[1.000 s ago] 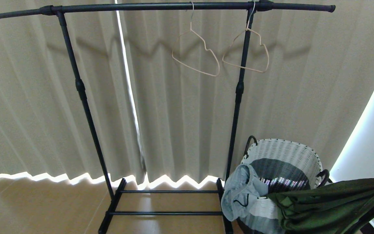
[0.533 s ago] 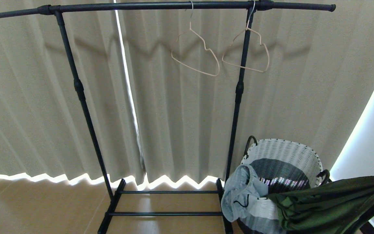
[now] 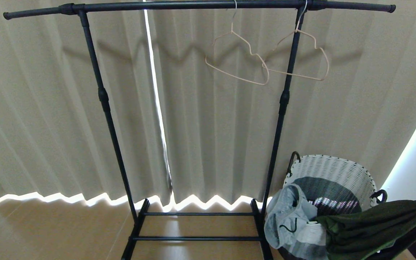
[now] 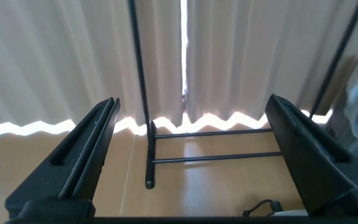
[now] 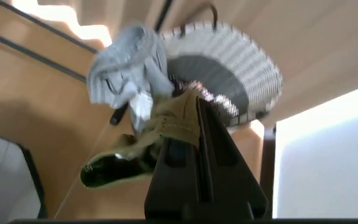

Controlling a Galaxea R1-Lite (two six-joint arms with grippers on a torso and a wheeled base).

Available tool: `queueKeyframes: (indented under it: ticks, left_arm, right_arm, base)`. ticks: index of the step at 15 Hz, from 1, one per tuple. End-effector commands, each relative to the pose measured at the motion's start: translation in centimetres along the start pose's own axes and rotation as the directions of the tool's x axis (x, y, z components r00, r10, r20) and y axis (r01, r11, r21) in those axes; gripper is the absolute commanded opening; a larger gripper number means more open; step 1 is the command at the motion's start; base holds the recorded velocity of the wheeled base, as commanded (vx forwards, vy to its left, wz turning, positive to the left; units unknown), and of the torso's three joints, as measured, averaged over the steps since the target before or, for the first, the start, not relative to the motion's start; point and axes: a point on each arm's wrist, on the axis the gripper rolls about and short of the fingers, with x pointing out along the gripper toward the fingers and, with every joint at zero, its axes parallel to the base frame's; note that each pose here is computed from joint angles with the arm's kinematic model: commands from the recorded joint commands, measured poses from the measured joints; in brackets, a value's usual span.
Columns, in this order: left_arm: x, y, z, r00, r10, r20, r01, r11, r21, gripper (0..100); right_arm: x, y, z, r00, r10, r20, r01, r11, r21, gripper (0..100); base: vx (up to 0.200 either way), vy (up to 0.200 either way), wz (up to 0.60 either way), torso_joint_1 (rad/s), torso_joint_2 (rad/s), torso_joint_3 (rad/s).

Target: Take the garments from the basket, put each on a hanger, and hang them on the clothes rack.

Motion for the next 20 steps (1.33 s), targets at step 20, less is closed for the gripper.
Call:
queueKeyframes:
  ticks: [20]
  left_arm:
    - [12.6,-0.7,17.6,0.870,-0.494,-0.013,0.494,0.869,0.028,100]
  right_arm:
    - [0.1,3.0,7.9,0.876,0.412,0.250,-0.409,0.910,-0.067,0]
  base:
    - [0.000,0.000,0.00,0.000,0.00,0.000]
